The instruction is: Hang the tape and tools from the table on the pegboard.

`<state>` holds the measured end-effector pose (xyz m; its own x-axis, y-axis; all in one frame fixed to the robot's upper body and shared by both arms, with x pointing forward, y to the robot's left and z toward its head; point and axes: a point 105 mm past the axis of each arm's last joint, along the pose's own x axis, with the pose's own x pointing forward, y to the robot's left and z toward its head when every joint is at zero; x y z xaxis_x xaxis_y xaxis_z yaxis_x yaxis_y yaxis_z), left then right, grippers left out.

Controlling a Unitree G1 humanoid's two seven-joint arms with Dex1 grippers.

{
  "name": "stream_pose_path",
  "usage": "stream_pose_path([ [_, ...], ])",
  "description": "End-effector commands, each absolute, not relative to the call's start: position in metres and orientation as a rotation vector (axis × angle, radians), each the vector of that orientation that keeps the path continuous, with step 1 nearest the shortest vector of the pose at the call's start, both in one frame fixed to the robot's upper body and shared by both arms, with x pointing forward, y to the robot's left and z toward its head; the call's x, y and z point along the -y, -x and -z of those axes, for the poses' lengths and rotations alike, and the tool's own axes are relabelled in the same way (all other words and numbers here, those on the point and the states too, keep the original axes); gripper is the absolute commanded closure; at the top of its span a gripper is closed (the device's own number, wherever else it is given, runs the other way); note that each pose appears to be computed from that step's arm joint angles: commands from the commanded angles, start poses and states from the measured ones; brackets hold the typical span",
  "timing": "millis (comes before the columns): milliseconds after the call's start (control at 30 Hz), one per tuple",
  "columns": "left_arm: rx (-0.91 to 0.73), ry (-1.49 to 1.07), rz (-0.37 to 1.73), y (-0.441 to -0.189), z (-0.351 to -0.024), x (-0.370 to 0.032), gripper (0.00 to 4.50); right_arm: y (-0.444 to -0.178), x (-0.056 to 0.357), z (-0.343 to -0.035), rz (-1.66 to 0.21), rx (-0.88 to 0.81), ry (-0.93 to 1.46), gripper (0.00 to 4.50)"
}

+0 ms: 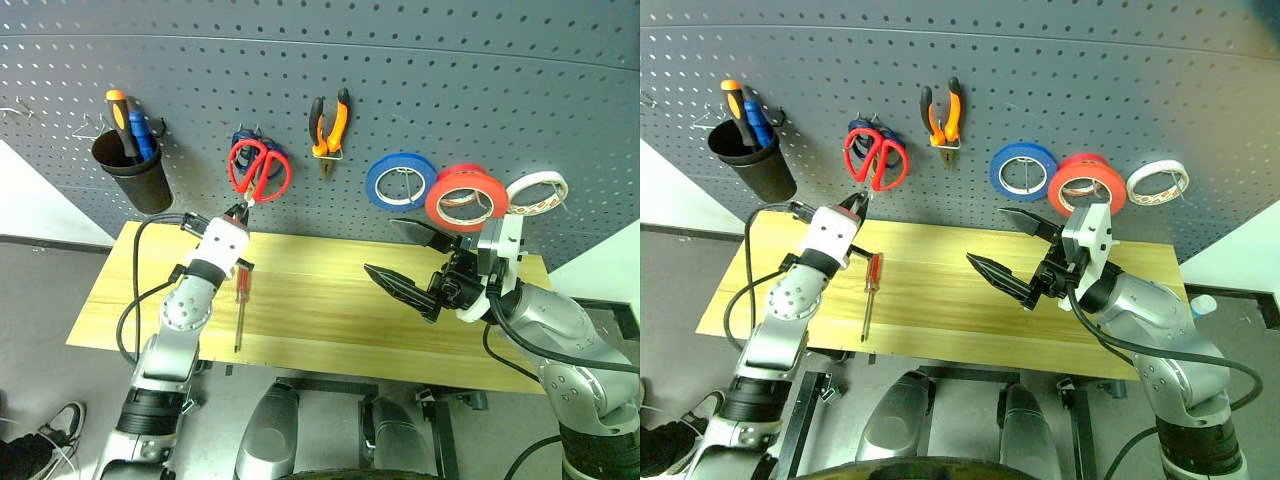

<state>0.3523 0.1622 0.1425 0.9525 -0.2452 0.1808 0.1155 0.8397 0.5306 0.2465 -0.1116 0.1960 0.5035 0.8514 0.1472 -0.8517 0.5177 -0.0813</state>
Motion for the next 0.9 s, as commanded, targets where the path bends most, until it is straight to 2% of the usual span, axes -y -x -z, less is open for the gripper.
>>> stream_pose_path([
  [33,0.275,-0.552,0.197,-0.363,-0.145,-0.155,4.24,-0.24,0.108,-0.206,-1.053,0.224,0.025,0.0],
  [333,0.252,-0.528,0.139,-0.384,-0.136,-0.163,4.24,-0.241,0.109,-0.204,-1.039,0.216,0.039,0.0],
  [533,0.253,-0.494,0.119,-0.384,-0.135,-0.165,2.28,-0.24,0.111,-0.207,-1.033,0.231,0.041,0.0],
  [733,0.122,-0.461,0.1,-0.386,-0.113,-0.178,0.2,-0.241,0.112,-0.222,-1.025,0.297,-0.01,0.0],
  [767,0.101,-0.452,0.092,-0.384,-0.11,-0.182,0.04,-0.24,0.112,-0.229,-1.027,0.32,-0.026,0.0],
  [900,0.063,-0.461,0.066,-0.37,-0.104,-0.2,0.04,-0.235,0.111,-0.245,-1.052,0.367,-0.063,0.0],
])
